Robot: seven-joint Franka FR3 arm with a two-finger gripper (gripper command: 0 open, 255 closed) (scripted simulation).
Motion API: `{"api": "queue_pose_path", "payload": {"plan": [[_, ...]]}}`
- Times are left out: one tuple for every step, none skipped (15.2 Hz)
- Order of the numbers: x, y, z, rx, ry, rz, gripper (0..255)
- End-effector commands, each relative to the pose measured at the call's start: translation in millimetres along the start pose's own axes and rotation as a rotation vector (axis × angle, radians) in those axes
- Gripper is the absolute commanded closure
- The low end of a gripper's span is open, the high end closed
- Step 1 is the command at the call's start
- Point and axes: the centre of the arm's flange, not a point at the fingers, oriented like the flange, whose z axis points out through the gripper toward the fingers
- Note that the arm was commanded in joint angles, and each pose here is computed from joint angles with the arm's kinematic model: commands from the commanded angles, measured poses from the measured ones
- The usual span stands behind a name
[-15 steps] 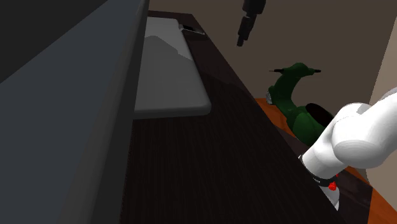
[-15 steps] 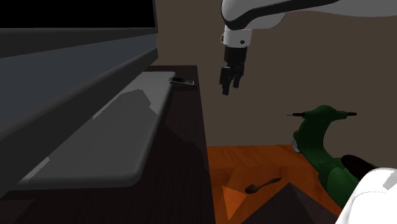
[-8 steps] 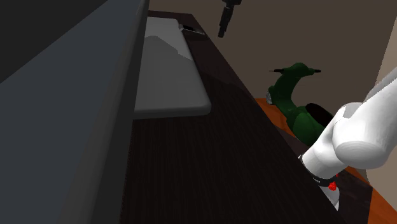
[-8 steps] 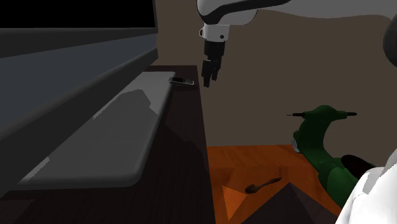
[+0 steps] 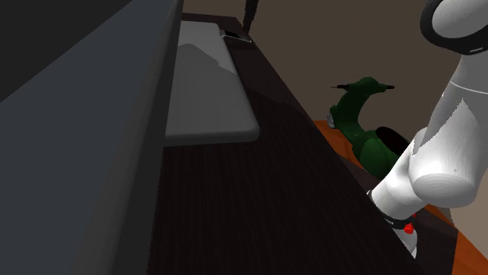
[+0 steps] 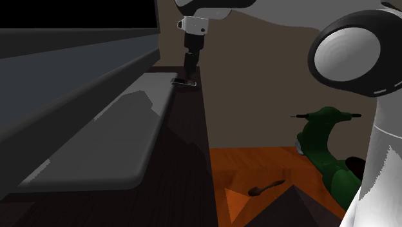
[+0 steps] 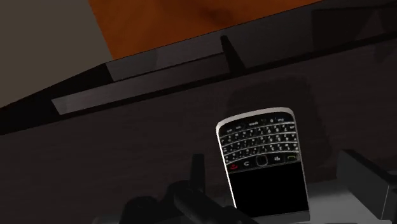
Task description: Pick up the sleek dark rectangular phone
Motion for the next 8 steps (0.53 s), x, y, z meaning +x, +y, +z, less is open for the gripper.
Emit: {"api": "queue_pose_path", "payload": {"plan": [[18.1, -1.3, -3.0, 0.001, 0.012, -0.042, 0], [17.3, -1.5, 2.2, 0.001, 0.012, -0.042, 0], [16.5, -1.8, 7.5, 0.001, 0.012, -0.042, 0], [15.8, -2.0, 12.7, 0.001, 0.012, -0.042, 0], [15.0, -2.2, 17.9, 0.001, 0.012, -0.042, 0], [14.3, -2.4, 23.1, 0.001, 0.012, -0.042, 0], [13.5, -2.6, 28.3, 0.001, 0.012, -0.042, 0], [12.3, -3.0, 36.5, 0.001, 0.012, -0.042, 0]]}}
